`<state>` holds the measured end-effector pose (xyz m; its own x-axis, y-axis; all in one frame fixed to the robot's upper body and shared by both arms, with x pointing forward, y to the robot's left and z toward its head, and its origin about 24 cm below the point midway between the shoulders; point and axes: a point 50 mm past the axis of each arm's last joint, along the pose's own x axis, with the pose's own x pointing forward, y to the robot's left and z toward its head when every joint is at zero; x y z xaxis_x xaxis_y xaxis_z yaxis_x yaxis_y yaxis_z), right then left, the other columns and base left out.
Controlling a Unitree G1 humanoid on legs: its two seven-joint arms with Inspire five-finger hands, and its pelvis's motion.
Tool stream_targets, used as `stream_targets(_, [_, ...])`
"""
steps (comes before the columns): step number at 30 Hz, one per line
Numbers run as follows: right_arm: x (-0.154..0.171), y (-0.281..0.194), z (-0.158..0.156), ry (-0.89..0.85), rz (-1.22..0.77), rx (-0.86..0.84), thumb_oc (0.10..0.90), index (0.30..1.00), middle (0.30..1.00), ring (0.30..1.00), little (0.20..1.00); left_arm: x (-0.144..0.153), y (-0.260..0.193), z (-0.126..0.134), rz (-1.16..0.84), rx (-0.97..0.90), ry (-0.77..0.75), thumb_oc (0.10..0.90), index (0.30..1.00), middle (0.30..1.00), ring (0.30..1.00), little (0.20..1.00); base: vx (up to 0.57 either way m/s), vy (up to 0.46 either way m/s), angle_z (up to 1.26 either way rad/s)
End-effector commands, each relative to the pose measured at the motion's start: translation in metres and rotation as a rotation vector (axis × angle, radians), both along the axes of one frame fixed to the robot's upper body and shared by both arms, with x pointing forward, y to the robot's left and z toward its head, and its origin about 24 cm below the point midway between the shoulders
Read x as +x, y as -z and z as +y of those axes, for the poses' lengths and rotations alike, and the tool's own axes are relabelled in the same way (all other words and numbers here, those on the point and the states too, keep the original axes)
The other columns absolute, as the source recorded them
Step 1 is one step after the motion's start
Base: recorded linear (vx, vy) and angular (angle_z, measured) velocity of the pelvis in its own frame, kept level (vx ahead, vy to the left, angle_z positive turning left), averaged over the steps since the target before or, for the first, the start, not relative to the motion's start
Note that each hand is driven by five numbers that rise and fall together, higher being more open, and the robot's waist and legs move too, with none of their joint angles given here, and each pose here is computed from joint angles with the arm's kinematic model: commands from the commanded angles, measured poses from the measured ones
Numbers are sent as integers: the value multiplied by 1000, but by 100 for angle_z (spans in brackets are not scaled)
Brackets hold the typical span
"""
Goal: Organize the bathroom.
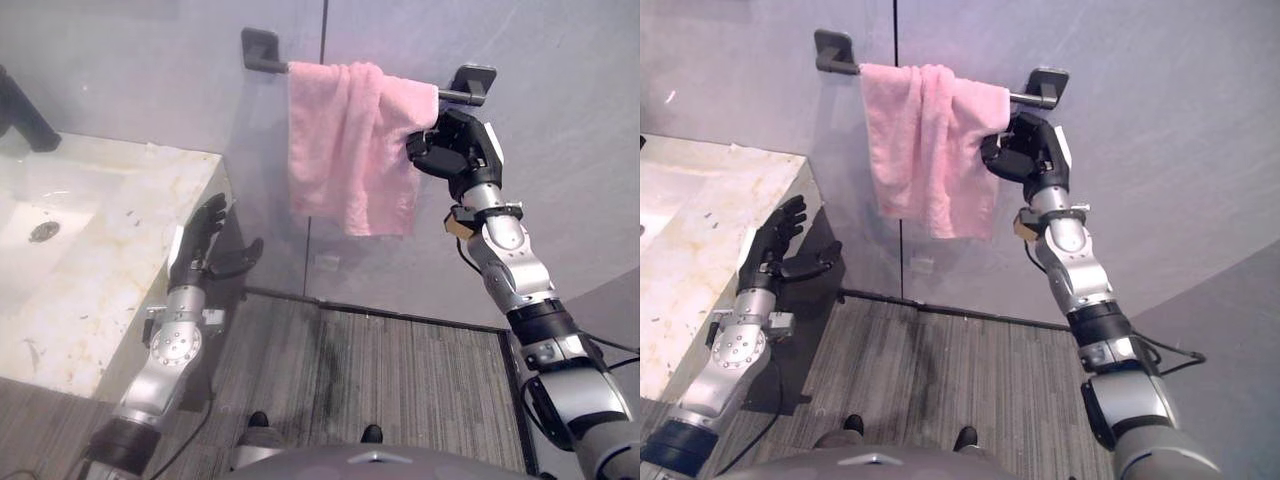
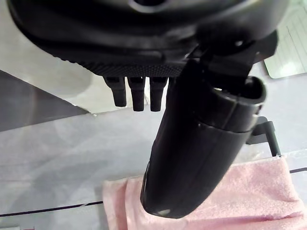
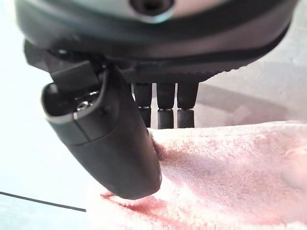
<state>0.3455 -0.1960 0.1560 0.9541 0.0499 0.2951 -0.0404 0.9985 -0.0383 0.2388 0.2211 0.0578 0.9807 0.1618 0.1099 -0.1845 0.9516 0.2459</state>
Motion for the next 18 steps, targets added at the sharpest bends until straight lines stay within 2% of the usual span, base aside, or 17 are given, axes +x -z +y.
stream_targets(1, [-5,-48,17,-66,-247,-49,400,300,300,300,300,18,-74,-6,-362,15,119,800,900,900,900,900,0,0,0])
stream_targets(5, [-7,-40,29,-112,-223,-49,400,300,300,300,300,36,-97,-23,-406,8,210,800,900,900,900,900,9,4,0])
stream_targets(9, [-7,-23,45,-214,-168,-55,400,300,300,300,300,59,-131,-40,-468,-46,207,800,900,900,900,900,53,13,-4])
stream_targets(14, [-8,-16,71,-304,-142,-62,400,300,300,300,300,76,-152,-46,-467,-107,266,800,900,900,900,900,24,8,-16])
stream_targets(18, [-6,-19,84,-347,-140,-59,400,300,300,300,300,88,-161,-41,-448,-58,207,800,900,900,900,900,6,11,-8])
